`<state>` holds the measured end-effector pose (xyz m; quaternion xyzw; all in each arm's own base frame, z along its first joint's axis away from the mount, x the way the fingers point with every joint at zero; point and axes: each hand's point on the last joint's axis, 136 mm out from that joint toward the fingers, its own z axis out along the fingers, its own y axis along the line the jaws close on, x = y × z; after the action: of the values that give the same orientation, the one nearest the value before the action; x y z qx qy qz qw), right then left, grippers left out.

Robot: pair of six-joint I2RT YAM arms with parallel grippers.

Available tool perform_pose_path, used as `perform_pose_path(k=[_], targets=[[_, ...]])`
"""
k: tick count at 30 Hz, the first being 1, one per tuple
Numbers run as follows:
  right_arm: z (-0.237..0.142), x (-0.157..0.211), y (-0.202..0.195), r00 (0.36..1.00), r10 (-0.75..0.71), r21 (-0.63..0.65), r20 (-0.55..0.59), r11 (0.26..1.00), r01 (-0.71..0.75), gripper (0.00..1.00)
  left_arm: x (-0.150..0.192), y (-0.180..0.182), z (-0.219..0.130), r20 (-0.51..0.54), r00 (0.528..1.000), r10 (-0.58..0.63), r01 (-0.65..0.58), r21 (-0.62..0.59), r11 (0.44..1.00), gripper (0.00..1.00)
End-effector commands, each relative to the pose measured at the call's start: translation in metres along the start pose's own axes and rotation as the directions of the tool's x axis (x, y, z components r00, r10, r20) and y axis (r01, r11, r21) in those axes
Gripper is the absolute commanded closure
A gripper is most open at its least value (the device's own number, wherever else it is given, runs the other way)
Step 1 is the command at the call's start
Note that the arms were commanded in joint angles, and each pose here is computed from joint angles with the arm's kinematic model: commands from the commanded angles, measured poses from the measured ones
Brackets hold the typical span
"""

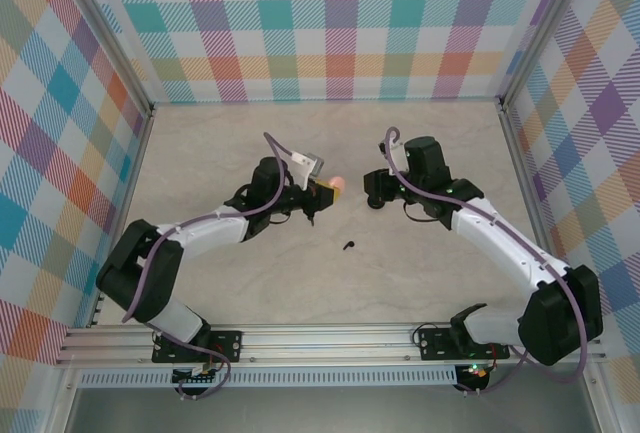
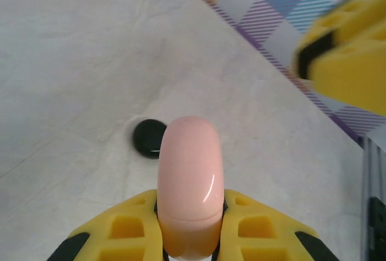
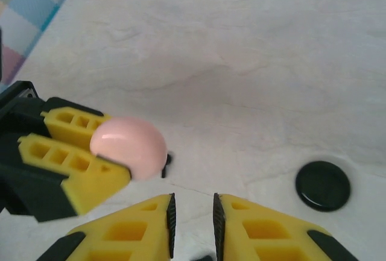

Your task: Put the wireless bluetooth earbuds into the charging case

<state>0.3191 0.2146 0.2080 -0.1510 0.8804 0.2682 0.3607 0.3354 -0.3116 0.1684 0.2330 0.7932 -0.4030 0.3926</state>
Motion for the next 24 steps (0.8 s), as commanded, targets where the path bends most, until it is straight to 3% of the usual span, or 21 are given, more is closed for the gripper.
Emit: perform_pose_path(k=[1, 9, 24], targets=[[-0.006, 0.013, -0.014, 0.999, 0.027, 0.084, -0.028, 0.996, -0.024, 0.73, -0.014, 0.039, 0.005, 0.011, 0.994, -0.108, 0.109, -0.144, 0.984, 0.85], [-0.015, 0.027, -0.013, 0.998, 0.056, 0.077, -0.042, 0.996, -0.052, 0.72, -0.015, 0.108, 0.034, -0.094, 0.935, -0.341, 0.308, -0.257, 0.916, 0.84], [-0.016, 0.033, -0.013, 0.994, 0.095, 0.075, -0.056, 0.993, -0.091, 0.7, -0.012, 0.179, 0.083, -0.158, 0.855, -0.494, 0.431, -0.312, 0.846, 0.85]])
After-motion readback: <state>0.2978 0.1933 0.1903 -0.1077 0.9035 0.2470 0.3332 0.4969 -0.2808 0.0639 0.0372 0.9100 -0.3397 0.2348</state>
